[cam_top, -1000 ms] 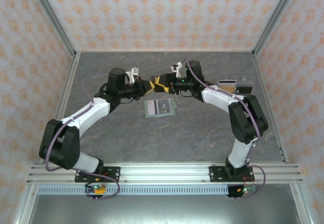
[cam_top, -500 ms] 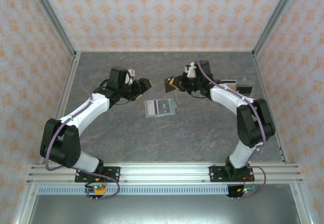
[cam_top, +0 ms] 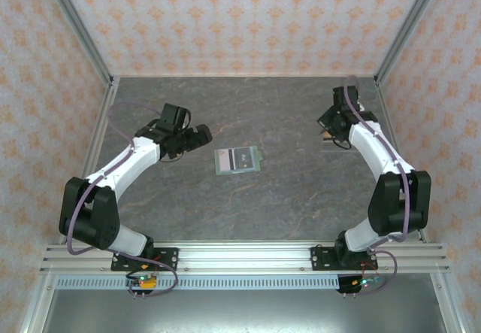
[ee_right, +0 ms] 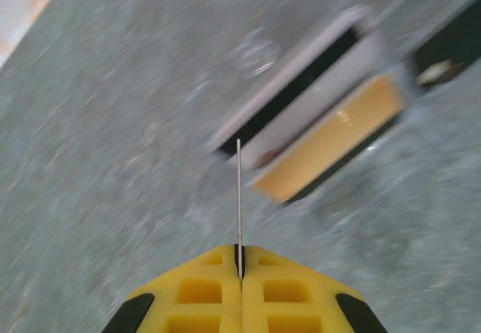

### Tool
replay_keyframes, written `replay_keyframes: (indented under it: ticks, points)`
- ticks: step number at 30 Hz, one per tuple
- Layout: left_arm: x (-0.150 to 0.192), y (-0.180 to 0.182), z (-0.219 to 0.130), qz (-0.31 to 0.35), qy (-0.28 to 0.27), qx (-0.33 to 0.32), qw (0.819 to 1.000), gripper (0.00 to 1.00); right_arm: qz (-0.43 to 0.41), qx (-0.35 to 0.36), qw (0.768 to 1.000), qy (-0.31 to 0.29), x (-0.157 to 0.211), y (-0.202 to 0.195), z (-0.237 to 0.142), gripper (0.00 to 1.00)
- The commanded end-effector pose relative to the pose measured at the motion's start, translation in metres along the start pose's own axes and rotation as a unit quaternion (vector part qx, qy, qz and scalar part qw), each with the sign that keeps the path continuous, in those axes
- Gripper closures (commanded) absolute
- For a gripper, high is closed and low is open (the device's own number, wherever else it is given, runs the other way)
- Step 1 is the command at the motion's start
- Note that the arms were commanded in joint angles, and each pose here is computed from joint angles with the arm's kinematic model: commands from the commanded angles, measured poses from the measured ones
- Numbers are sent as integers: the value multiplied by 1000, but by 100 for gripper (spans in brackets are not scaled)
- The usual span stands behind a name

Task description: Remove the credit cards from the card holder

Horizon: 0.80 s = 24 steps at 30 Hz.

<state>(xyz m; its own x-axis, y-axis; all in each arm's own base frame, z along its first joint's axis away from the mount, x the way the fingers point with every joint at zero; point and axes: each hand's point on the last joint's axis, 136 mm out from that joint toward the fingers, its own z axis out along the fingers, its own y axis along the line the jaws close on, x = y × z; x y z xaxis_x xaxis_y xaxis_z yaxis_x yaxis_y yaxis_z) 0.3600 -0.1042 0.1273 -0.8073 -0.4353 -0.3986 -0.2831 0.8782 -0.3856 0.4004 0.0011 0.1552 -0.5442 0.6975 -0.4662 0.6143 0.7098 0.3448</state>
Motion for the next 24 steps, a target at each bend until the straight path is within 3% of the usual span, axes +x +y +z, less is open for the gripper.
replay_keyframes:
  ticks: [1,5,10,17,24]
  points:
    - [-18,19,-21,25,-39,-55,997,0,54,114,990,-66,-31,-49,-10,100]
    - [-20,24,-19,40,-36,-60,997,0,127,177,969,-115,-51,-72,-8,100]
    - [-17,24,-4,7,1,7,1000,0,173,229,945,-153,-74,-78,0,100]
    - [-20,42,6,-16,14,6,1000,0,228,257,923,-175,-90,-80,13,100]
    - [-21,42,9,-15,19,7,1000,0,266,273,910,-163,-84,-87,33,100]
